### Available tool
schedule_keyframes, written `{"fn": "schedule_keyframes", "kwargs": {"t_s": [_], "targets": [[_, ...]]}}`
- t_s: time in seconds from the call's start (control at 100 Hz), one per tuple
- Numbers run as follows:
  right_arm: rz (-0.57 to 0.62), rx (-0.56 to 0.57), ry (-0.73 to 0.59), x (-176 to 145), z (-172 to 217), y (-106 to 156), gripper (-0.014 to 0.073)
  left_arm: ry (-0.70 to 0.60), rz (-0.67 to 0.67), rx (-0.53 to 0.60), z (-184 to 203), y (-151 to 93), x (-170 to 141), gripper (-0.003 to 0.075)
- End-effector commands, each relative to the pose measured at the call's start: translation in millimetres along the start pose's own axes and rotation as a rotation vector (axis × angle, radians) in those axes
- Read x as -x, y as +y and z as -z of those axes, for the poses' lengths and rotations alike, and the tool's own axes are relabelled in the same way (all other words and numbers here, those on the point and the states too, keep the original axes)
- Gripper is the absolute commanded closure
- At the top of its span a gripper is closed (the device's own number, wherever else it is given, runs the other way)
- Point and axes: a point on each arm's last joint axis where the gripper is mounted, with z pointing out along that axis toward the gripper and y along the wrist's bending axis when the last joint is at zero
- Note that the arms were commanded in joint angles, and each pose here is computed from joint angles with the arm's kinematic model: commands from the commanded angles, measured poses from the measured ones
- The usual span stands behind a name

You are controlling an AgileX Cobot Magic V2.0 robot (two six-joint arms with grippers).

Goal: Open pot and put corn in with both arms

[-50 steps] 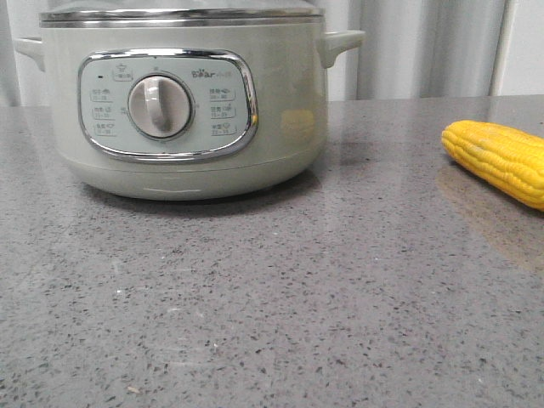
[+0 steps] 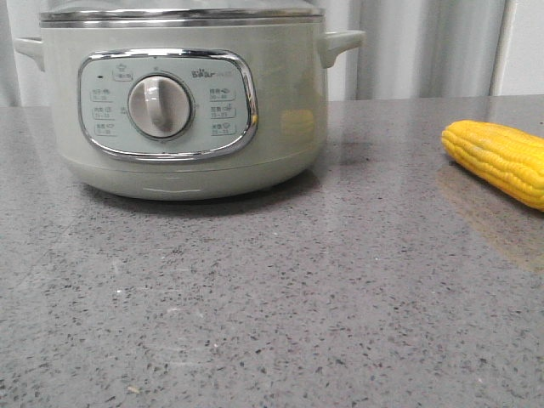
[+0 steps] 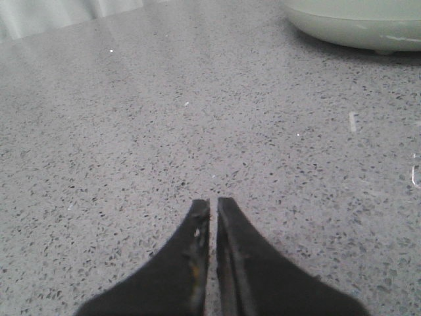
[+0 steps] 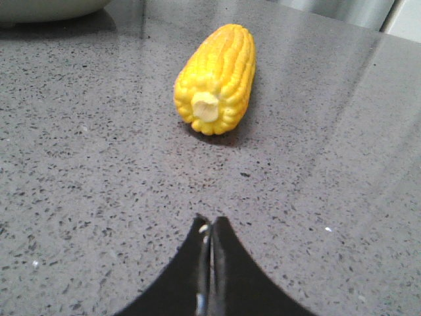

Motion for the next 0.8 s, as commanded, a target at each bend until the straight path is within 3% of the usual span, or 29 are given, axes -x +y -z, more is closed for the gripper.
{"fn": "schedule_keyframes", "kwargs": {"t_s": [0.0, 0.43, 0.79], "targets": [[-0.004, -0.004, 0.001, -4.8, -0.9, 1.2, 0.0669, -0.043, 0.014, 0.012, -1.2, 1.0, 3.4, 0.0741], [-0.004, -0.009, -0.013, -3.6, -0.9, 0.8, 0.0669, -0.043, 0.014, 0.012, -1.2, 1.0, 3.4, 0.0741], [0.013, -0.092, -0.216, 14.8, 1.6, -6.5, 0.0669, -0.043, 0.014, 0.012, -1.2, 1.0, 3.4, 0.0741]]}}
